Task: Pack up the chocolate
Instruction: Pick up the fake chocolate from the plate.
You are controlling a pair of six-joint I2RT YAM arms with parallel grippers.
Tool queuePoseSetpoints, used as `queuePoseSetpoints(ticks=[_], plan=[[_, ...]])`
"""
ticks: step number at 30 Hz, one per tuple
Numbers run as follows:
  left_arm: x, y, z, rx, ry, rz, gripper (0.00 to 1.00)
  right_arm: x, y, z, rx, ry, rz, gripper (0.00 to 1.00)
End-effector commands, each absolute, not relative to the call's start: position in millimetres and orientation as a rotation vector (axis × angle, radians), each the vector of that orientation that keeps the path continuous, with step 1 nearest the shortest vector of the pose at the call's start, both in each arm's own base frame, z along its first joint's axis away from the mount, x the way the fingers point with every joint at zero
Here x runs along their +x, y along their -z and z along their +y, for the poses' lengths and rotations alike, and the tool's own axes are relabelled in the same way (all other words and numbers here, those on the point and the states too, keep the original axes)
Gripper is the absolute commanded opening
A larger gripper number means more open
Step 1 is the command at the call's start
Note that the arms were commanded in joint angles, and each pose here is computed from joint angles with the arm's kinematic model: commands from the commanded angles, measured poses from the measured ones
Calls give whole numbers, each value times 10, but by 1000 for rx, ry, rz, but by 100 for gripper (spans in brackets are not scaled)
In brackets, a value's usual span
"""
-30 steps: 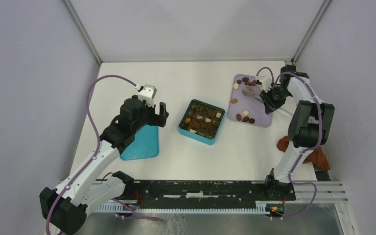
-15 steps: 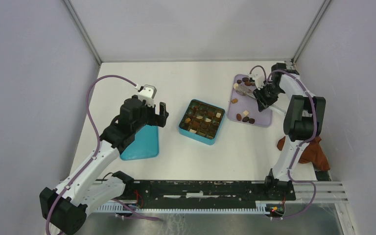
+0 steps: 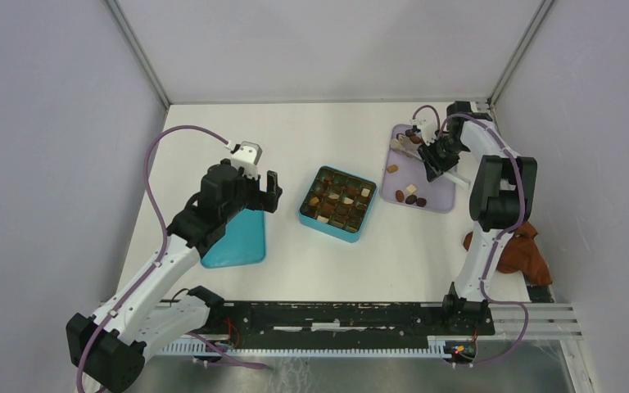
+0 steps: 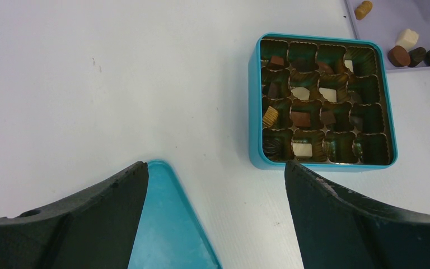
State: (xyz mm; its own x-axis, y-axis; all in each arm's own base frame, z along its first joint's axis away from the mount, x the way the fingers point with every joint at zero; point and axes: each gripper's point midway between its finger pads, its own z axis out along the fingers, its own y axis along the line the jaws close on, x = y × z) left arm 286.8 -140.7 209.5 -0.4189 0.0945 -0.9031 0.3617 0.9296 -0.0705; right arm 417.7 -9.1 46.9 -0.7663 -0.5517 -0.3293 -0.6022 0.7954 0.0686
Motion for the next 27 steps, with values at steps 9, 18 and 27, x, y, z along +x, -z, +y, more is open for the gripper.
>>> queuePoseSetpoints(ticks=[9, 18, 27], plan=[[2879, -2147, -1416, 363, 304, 1970, 96, 4393, -512, -185, -836, -129, 2678, 44], [2879, -2144, -1413, 362, 302, 1971, 96, 4482, -516, -147, -827, -153, 2669, 44], [2881, -2134, -1410, 363, 299, 1974, 96, 4556, -473, -90, -855, -178, 2667, 44]])
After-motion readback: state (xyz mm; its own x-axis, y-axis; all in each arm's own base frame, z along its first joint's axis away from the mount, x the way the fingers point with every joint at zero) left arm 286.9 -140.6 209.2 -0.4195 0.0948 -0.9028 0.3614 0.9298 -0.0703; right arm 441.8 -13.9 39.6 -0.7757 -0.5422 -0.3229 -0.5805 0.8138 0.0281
